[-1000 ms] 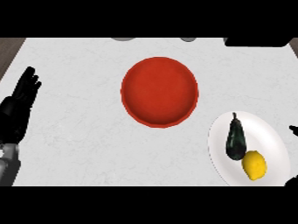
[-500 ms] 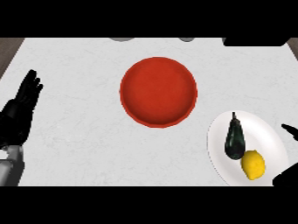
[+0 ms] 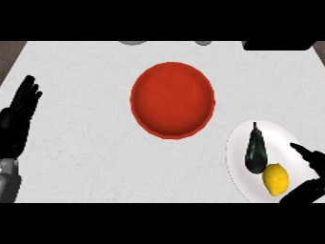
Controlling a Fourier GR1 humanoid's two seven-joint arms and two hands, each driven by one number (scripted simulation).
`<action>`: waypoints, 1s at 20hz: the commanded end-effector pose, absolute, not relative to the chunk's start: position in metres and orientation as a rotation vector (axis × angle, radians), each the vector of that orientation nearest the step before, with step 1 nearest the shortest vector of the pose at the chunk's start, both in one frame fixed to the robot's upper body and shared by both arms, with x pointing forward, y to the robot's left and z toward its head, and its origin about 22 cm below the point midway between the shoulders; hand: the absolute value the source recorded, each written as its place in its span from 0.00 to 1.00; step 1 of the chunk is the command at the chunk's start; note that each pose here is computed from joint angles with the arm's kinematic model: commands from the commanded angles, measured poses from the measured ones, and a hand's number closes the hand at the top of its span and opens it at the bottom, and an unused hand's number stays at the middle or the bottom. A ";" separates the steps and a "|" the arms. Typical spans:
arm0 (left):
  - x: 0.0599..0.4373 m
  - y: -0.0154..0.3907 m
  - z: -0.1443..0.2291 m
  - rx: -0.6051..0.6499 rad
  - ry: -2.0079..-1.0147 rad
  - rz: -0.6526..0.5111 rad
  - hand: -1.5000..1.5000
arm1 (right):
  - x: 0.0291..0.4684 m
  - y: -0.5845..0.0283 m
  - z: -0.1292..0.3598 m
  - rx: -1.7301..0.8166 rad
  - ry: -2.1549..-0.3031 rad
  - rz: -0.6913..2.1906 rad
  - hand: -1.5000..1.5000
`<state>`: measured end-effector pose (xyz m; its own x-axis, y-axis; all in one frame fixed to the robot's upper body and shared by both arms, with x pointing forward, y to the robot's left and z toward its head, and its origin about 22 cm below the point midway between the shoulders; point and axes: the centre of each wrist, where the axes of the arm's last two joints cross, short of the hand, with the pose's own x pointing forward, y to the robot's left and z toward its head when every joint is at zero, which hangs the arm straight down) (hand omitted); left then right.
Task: Pick the lemon from the plate and place it in the bowl
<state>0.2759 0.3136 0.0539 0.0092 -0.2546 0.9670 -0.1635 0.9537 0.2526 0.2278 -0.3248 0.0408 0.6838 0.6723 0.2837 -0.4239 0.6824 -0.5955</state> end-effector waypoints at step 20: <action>0.276 0.292 0.051 0.321 -1.577 -0.071 0.50 | 0.245 -0.310 -0.024 -0.437 -0.564 0.643 1.00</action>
